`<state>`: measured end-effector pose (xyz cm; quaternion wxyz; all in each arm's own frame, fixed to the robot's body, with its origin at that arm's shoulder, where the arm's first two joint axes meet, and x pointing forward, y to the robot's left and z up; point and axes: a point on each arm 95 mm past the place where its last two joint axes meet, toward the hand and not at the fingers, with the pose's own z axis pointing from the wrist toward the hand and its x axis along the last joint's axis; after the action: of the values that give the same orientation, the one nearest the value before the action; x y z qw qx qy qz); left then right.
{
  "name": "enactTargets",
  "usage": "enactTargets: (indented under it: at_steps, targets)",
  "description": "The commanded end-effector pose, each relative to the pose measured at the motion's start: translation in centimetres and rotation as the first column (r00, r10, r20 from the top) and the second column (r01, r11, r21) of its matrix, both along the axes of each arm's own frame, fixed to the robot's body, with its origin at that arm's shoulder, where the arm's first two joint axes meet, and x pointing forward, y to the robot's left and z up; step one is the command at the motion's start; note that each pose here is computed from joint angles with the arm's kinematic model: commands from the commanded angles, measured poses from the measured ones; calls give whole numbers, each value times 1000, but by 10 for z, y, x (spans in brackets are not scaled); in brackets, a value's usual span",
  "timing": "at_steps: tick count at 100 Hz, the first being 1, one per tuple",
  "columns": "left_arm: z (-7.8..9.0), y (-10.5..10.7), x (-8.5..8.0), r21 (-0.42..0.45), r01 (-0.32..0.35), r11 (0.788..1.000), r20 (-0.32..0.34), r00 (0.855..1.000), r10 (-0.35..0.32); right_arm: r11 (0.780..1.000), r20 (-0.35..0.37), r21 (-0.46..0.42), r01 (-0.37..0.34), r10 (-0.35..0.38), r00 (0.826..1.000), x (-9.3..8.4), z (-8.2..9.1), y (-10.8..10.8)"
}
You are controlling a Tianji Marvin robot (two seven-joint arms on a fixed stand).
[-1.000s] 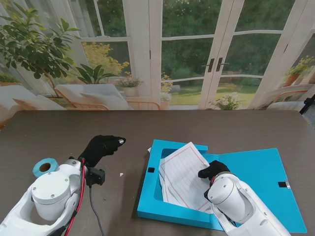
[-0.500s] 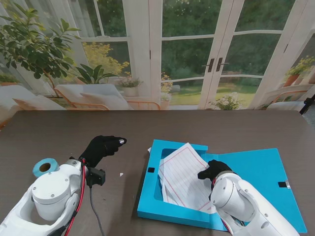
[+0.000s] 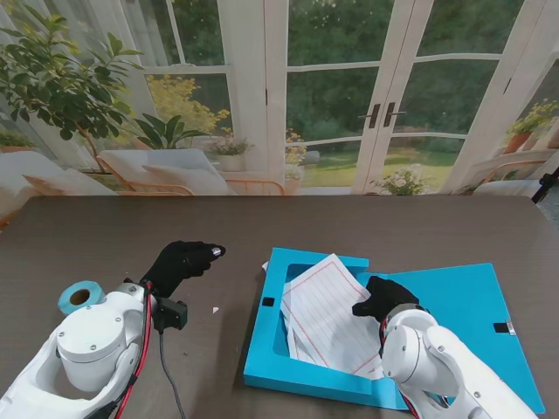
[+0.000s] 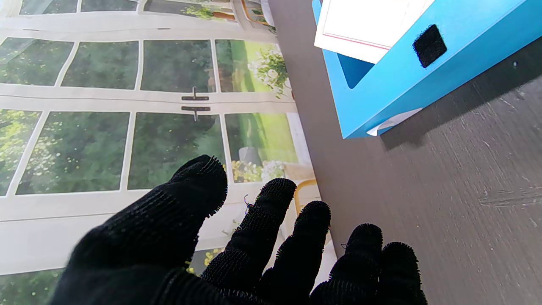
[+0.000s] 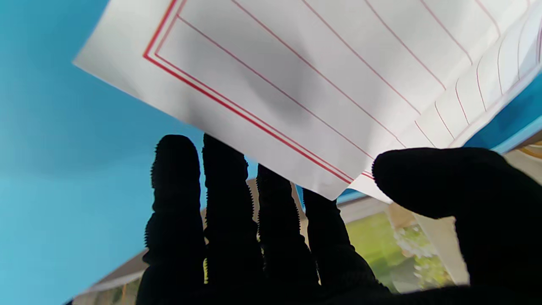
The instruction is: Peel a label from the label roll, stick it on the side of the file box and file the documents
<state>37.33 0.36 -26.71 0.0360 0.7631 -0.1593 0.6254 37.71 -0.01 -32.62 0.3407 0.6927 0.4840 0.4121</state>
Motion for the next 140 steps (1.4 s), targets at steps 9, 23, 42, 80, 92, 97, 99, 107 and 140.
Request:
enactTargets:
  at_steps: [9,23,42,80,92,97,99,107,140]
  targets:
    - [-1,-3,-2,-10,18,1000,-8,1000,-18,999,45,-2,-49,49,998,-2,1,8]
    - [-1,-2,-2,-10,18,1000,-7,1000,-18,998,33,-1,-56,56,998,-1,1,12]
    - [-1,-1,-3,-3,18,1000,-9,1000,-18,999,-5,-28,-43,43,999,-5,-2,10]
    - [-1,-2,-3,-8,15,1000,-15,1000,-15,995,-86,-52,-87,82,993,-6,-3,8]
    - [-2,-2,-4,-8,14,1000,-17,1000,-14,993,-102,-67,-100,93,990,-6,-5,7]
    - [-1,-1,-4,-9,13,1000,-18,1000,-13,992,-110,-70,-101,93,990,-6,-6,7]
    - [-1,-1,-4,-9,13,1000,-19,1000,-13,993,-111,-69,-100,92,990,-6,-6,7]
    - [-1,-1,-5,-8,12,1000,-19,1000,-12,992,-97,-73,-101,94,991,-5,-6,7]
    - [-2,-1,-5,-6,11,1000,-20,1000,-11,985,-129,-110,-131,116,985,-3,-4,7]
